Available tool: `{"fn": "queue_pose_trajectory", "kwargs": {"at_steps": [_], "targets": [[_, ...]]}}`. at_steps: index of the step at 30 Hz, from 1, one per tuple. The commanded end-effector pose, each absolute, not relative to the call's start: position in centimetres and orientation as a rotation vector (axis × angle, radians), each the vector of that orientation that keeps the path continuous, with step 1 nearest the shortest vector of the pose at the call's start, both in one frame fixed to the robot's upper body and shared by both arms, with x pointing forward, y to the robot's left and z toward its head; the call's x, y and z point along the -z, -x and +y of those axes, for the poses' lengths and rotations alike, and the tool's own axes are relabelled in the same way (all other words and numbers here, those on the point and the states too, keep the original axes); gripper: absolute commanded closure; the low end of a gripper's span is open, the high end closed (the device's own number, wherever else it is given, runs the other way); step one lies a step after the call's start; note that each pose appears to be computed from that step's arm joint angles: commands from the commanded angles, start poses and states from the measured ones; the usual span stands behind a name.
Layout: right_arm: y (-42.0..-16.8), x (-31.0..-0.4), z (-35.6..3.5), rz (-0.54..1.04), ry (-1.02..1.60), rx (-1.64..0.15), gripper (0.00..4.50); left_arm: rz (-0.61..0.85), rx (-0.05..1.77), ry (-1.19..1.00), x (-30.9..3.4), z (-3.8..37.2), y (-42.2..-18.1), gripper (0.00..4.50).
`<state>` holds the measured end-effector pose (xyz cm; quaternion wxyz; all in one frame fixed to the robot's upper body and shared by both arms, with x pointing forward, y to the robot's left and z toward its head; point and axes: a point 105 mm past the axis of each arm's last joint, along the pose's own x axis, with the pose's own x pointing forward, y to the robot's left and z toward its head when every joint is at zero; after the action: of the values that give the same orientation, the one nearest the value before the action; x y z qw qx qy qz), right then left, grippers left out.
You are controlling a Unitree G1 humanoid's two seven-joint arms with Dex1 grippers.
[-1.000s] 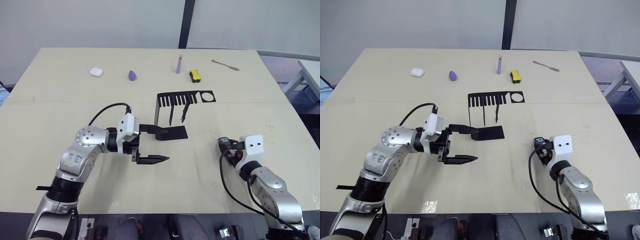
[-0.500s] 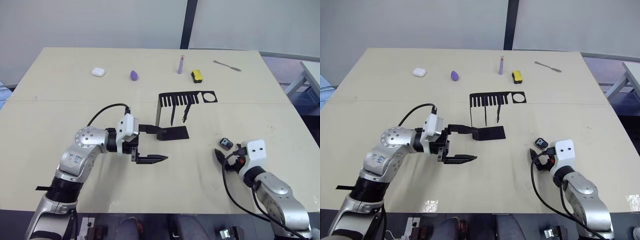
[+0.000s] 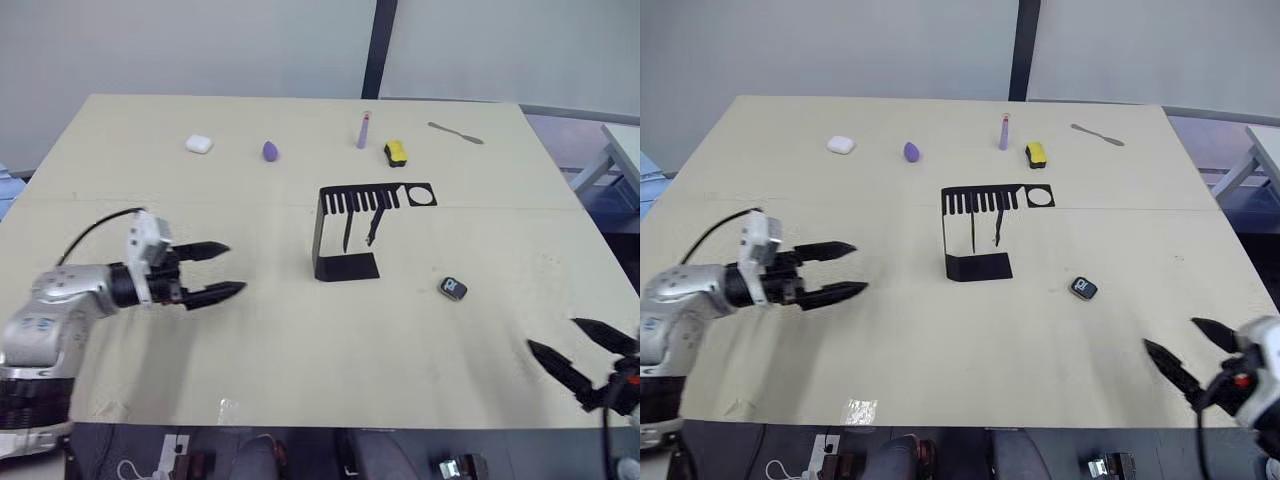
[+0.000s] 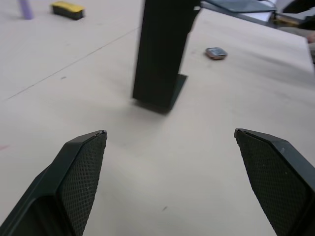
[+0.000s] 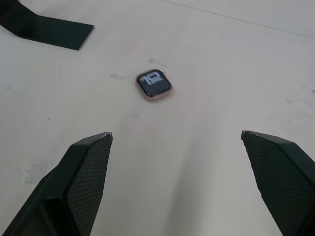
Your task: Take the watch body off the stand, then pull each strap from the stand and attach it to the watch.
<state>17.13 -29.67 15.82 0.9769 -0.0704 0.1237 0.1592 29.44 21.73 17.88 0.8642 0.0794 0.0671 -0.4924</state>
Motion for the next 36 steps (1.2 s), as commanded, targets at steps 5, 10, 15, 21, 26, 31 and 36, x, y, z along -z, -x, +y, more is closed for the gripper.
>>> {"fn": "queue_pose_trajectory", "kwargs": {"at_steps": [5,10,15,21,26,31,36], "targets": [[-16.7,-18.1,-29.4,0.163,0.146,-0.359,0.03,0.069,1.030,-0.228,-19.8,22.1,-29.4,0.00],[-18.2,-18.7,-25.8,0.113,0.138,-0.486,0.03,0.007,1.149,-0.259,-19.4,16.9,-28.4,0.00],[-19.3,-18.6,-19.7,0.083,0.102,-0.692,0.03,-0.023,1.094,-0.341,-17.6,11.8,-29.1,0.00],[-20.3,-18.8,-14.6,0.037,0.093,-0.850,0.03,-0.028,0.920,-0.267,-17.3,9.4,-31.1,0.00],[-21.3,-18.3,-13.1,0.032,0.132,-0.895,0.03,-0.031,0.837,-0.237,-17.2,8.0,-32.5,0.00],[-21.9,-18.1,-12.4,0.018,0.149,-0.914,0.03,-0.042,0.798,-0.231,-17.2,7.1,-33.4,0.00],[-22.5,-18.1,-12.2,0.007,0.155,-0.910,0.00,-0.062,0.760,-0.234,-17.4,7.1,-34.2,0.53]]}}
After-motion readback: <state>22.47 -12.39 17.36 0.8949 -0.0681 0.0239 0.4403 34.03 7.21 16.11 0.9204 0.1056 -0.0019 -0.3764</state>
